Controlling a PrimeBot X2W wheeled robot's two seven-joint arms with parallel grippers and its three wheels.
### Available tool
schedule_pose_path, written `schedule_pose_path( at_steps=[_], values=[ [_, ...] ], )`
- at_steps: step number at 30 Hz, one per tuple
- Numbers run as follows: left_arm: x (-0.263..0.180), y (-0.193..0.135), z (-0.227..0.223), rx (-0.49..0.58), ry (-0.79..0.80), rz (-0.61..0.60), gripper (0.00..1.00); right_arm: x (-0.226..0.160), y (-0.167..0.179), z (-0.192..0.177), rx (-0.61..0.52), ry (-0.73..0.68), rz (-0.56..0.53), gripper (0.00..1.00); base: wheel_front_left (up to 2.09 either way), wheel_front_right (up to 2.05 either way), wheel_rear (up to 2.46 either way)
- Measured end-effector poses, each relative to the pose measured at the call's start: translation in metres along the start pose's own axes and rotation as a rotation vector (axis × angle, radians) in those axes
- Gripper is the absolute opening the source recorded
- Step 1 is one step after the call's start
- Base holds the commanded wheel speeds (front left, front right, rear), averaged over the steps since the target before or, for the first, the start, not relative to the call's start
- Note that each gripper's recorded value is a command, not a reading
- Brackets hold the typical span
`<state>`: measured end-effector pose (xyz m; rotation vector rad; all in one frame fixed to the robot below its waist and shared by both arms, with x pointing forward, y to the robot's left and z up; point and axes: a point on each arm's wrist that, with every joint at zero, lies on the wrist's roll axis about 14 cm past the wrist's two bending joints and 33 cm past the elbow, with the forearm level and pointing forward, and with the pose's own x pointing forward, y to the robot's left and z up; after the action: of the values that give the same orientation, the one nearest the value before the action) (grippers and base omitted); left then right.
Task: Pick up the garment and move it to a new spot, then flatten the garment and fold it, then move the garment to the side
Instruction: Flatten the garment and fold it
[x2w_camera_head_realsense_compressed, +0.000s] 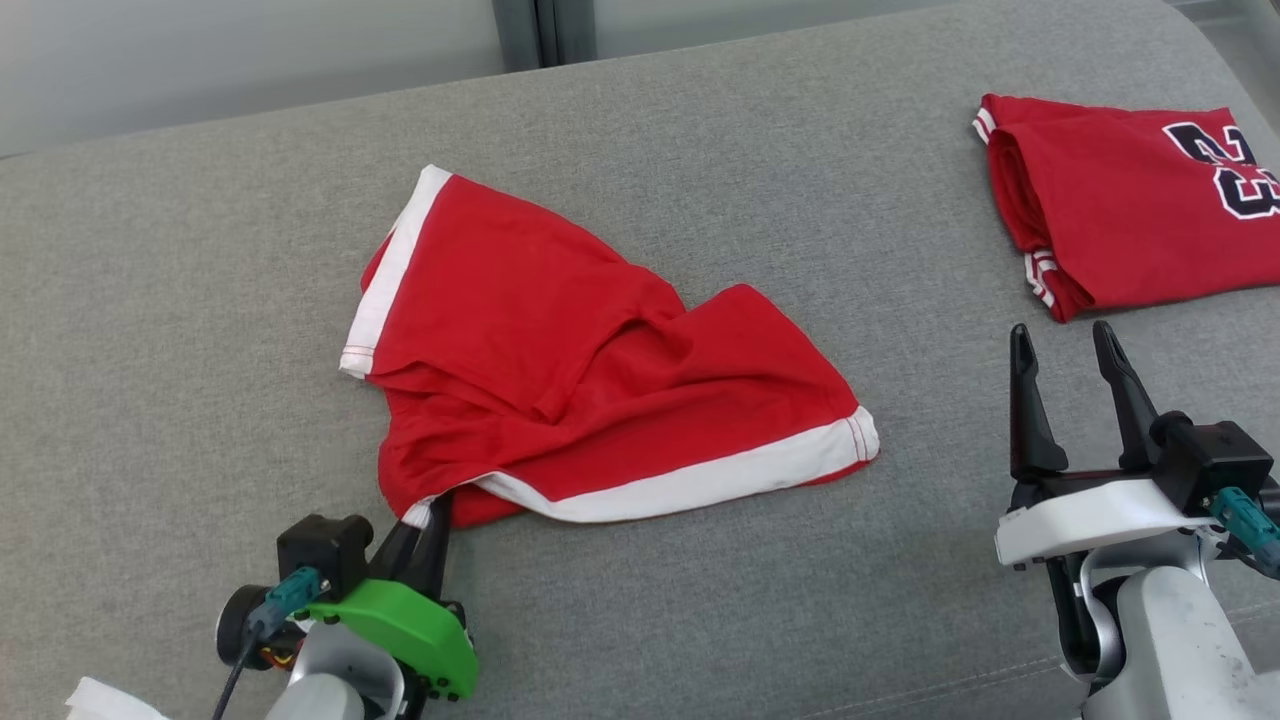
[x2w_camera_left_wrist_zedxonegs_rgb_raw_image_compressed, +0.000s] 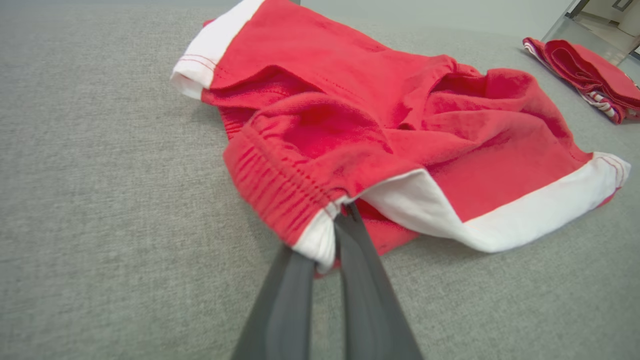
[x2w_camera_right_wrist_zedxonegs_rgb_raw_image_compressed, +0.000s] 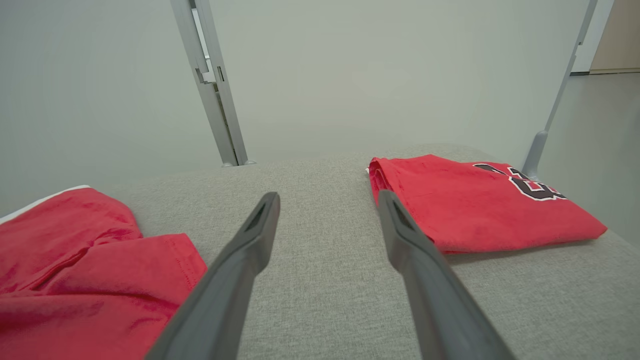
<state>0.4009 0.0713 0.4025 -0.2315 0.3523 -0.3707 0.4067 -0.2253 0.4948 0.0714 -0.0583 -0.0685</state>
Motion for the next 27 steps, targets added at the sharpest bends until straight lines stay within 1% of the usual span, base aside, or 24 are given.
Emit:
schedule_pose_path(
  at_steps=[4,9,13,16,17,18,19,27],
  values=[
    [-0.017,0.015,0.001,0.023,0.023,0.02,0.0,0.003,0.004,-0.001,0.007,0.0,0.011,1.0,0.0,0.0,0.0],
    [-0.038,0.033,-0.015,0.006,0.127,0.067,0.0,0.006,0.014,-0.003,0.018,0.003,0.036,1.0,0.0,0.0,0.0],
    [-0.045,0.042,-0.028,-0.013,0.177,0.104,0.0,0.006,0.02,-0.003,0.023,0.004,0.053,1.0,0.0,0.0,0.0],
    [-0.043,0.044,-0.028,-0.023,0.17,0.127,0.0,0.006,0.021,-0.002,0.025,0.001,0.058,1.0,0.0,0.0,0.0],
    [-0.041,0.045,-0.026,-0.021,0.16,0.135,0.11,0.006,0.022,-0.001,0.025,-0.002,0.058,1.0,0.0,0.0,0.0],
    [-0.04,0.046,-0.024,-0.019,0.149,0.14,0.47,0.005,0.022,0.0,0.025,-0.003,0.059,1.0,0.0,0.0,0.0],
    [-0.039,0.047,-0.022,-0.018,0.137,0.149,1.0,0.005,0.022,0.001,0.025,-0.005,0.059,1.0,0.0,0.0,0.0],
    [-0.039,0.044,-0.013,-0.014,0.065,0.168,1.0,0.001,0.027,0.005,0.028,-0.015,0.073,1.0,0.0,0.0,0.0]
  ],
)
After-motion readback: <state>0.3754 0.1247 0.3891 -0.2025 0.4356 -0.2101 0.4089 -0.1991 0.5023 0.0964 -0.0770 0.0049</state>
